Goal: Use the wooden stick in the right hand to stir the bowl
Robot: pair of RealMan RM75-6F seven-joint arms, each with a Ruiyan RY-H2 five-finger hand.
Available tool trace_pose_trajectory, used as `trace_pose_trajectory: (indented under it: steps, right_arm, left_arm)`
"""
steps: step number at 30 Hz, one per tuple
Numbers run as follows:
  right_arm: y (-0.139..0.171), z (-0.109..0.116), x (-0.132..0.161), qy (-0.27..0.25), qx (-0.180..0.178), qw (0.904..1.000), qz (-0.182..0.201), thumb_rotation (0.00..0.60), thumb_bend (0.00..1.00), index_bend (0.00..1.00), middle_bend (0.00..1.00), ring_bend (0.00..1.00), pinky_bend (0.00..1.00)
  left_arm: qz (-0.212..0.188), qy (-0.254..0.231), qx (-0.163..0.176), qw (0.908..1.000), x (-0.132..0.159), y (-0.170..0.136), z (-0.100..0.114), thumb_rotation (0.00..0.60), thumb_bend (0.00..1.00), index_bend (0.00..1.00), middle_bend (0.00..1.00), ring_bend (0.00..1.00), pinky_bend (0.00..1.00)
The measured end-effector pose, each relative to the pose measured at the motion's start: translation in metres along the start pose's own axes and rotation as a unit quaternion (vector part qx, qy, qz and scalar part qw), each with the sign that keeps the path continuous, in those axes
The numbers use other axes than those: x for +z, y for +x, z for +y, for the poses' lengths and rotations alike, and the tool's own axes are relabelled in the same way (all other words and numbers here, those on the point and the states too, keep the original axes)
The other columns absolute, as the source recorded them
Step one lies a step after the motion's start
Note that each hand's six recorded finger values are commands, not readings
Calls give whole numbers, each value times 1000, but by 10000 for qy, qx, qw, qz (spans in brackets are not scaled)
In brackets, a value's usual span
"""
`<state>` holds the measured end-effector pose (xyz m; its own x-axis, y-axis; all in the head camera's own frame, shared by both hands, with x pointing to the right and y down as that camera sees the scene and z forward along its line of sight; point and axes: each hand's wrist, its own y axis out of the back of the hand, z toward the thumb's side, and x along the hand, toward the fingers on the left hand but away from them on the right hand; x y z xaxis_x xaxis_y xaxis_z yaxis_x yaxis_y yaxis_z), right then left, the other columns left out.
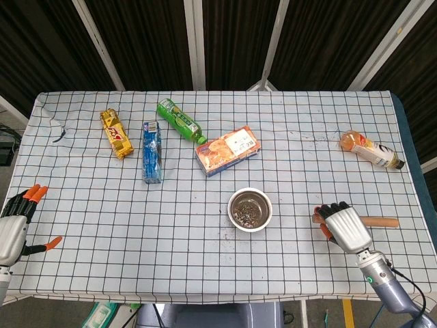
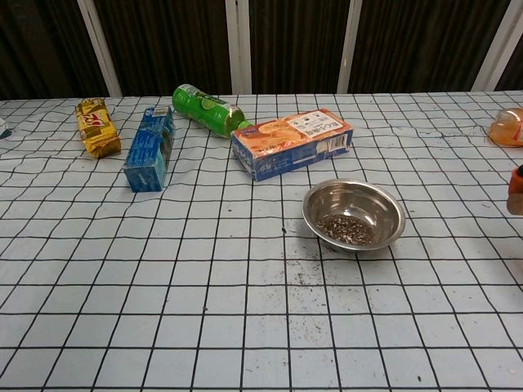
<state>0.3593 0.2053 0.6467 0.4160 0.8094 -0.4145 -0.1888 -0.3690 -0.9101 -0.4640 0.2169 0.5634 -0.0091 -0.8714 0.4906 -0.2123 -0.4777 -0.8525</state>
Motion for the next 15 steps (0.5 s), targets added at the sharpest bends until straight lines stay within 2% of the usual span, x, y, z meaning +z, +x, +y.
trace_pose_trajectory:
  steps: [7,11,15]
  right_arm:
    - [3,-10,10,-280,288,9992,-77,600,600,755,623,602,517]
    - [5,-15,17,-491,454,9977,-75,600,600,682,593,559,517]
    - [6,-18,21,-486,557,9973,-25,600,599,601,550,527,517]
  left_arm:
    - [5,7,-36,10000,-1,0,-1,600,22,0,0,0,0]
    - [5,9,-53,10000,0,0,-1,600,21,0,0,0,0]
    - [19,15,-71,10000,0,0,-2,600,21,0,0,0,0]
